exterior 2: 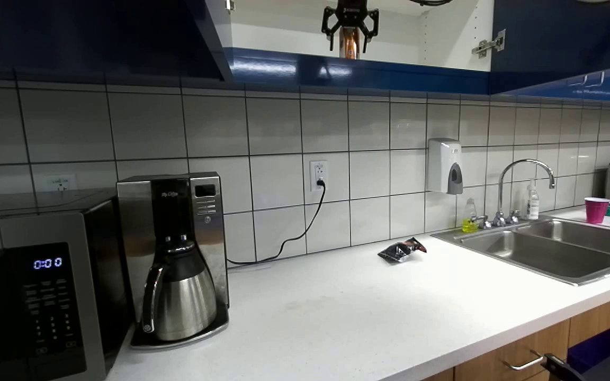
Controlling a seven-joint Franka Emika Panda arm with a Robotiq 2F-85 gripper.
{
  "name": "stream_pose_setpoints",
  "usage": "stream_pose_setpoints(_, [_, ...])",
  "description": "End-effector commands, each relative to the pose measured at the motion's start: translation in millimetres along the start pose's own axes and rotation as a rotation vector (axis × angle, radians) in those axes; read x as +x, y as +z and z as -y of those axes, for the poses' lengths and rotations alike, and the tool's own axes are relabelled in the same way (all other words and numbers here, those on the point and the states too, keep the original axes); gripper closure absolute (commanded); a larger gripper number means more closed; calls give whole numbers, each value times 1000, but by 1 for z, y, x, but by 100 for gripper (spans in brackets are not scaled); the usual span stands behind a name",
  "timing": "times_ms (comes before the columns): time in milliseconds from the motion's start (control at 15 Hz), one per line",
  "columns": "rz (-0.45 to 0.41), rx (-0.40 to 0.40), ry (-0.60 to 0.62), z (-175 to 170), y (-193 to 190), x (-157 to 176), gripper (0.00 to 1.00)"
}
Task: Put the orange can in the open cabinet.
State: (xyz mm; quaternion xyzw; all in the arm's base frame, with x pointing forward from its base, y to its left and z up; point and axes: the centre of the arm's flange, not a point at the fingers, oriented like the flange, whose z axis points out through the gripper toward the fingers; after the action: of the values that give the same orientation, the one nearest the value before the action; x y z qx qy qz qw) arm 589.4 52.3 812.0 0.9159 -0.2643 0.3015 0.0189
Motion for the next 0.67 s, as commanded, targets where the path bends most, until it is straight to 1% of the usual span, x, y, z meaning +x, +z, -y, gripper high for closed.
stream_pose_setpoints(0, [-5, 5, -4, -7, -3, 6, 0])
stream_pose_setpoints(267, [-13, 24, -22, -20, -8, -3, 0])
stream_pose_setpoints(600, [-13, 41, -71, -31, -7, -16, 0])
